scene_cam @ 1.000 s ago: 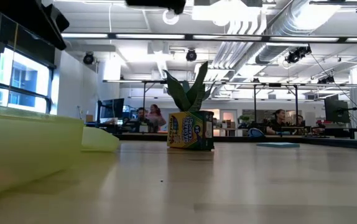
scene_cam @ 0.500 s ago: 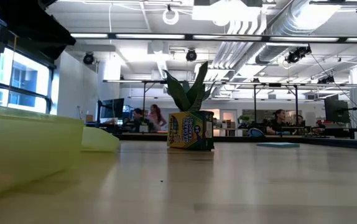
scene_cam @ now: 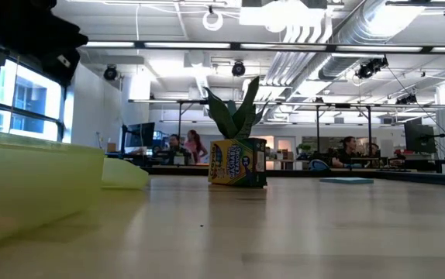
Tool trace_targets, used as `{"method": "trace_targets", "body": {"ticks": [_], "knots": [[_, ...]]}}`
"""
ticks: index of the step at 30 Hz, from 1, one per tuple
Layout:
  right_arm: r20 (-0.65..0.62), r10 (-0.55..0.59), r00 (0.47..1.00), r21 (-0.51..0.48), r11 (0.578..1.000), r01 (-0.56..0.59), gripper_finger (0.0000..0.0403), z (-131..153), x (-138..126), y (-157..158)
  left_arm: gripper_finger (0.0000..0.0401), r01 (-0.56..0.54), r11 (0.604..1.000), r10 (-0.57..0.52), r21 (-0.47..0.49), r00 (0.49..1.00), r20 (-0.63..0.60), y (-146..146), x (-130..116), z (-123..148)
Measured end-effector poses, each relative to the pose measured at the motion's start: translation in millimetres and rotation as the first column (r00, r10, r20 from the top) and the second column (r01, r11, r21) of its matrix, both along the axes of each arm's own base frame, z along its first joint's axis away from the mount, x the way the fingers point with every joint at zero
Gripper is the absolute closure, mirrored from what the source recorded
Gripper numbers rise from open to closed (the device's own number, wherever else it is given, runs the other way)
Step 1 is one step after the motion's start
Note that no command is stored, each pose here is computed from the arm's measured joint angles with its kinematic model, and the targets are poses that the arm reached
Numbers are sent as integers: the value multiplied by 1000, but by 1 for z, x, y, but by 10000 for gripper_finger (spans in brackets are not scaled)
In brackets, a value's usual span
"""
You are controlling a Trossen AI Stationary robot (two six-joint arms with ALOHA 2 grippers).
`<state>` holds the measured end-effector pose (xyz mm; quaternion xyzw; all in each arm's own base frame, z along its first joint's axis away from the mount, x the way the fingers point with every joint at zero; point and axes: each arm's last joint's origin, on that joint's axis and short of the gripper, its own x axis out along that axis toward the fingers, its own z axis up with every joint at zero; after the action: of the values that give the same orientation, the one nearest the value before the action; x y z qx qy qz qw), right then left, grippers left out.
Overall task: Pack school essentials
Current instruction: Put the blue sticky notes pad into the yellow supply box
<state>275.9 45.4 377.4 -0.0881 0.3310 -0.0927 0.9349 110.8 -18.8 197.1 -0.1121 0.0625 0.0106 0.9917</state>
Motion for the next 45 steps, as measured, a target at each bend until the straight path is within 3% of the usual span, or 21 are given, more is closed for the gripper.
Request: {"method": "trace_targets", "body": {"ticks": [5, 10, 18, 23, 30, 37, 45], "knots": [[-41, -12, 999, 0, 1000, 12, 226, -3, -3, -1, 339, -4, 1000, 4, -29, 1000, 9, 0, -1, -10], [-51, -51, 997, -68, 997, 47, 226, 0, -11, -4, 339, -6, 999, 7, -35, 1000, 22, 0, 0, -27], [37, -92, 995, -71, 993, 95, 226, 26, -48, -13, 339, -7, 1000, 7, -27, 1000, 4, 0, 0, -40], [49, -175, 983, -34, 984, 177, 226, 29, -70, -24, 339, -11, 1000, 11, 21, 1000, 1, 0, 0, -40], [0, -286, 958, 3, 958, 286, 226, -9, -86, -37, 339, -47, 997, 47, -54, 999, -5, 1, 0, -41], [-19, -392, 920, 73, 917, 393, 226, -53, -88, -45, 339, -47, 997, 47, -57, 999, -5, 1, 0, -41], [-29, -558, 830, 172, 815, 554, 226, -90, -82, -62, 339, -47, 997, 47, -58, 999, -4, 1, 0, -41]]}}
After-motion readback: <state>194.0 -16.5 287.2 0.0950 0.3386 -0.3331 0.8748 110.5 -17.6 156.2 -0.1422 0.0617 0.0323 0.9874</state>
